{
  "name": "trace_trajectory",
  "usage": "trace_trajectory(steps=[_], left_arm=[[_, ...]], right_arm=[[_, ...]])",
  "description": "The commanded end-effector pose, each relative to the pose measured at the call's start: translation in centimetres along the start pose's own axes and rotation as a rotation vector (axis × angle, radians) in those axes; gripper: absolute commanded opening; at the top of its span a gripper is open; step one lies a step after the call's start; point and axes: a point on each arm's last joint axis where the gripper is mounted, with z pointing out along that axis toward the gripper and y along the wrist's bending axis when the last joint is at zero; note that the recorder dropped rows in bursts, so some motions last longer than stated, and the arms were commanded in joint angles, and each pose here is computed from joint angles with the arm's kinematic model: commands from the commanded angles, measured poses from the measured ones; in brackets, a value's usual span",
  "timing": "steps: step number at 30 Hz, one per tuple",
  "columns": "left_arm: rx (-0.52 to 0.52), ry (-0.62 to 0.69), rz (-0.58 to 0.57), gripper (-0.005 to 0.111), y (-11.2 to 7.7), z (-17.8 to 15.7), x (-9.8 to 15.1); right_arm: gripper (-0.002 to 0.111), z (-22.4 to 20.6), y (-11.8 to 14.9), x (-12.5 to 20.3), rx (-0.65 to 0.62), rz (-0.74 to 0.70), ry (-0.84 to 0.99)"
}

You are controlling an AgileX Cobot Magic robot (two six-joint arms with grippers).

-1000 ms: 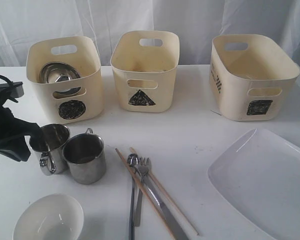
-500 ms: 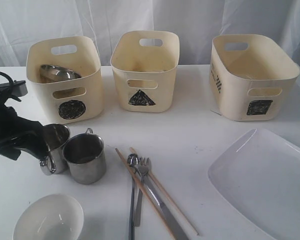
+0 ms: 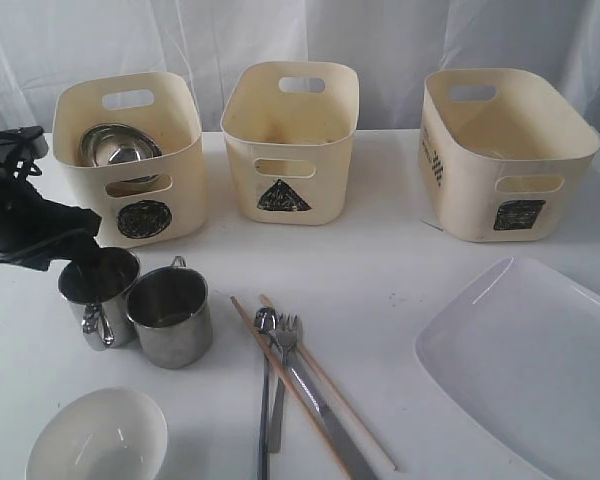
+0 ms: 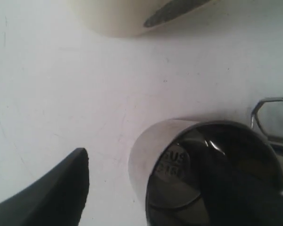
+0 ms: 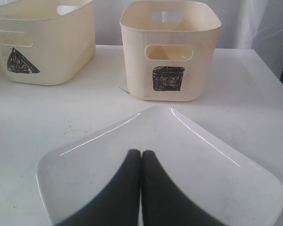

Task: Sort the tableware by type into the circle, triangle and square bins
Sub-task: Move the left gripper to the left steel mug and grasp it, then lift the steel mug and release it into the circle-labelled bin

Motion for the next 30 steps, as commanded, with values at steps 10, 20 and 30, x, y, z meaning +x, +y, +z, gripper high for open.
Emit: trace_trajectory(steps=[10, 20, 30], left_arm=[[0.027, 0.138, -0.045, 0.052, 0.5, 3.0, 1.4], [0.02, 0.156, -0.012, 0.0, 0.5, 2.4, 1.5], [-0.048, -0.119, 0.168, 0.0, -1.7, -8.0, -1.2]], right_arm=[[0.0, 0.0, 0.0, -0.1, -0.006, 0.003, -0.014], [0.0, 0.0, 0.0, -0.1, -0.006, 0.003, -0.014], [0.0, 0.0, 0.0, -0.1, -0.006, 0.003, -0.014]])
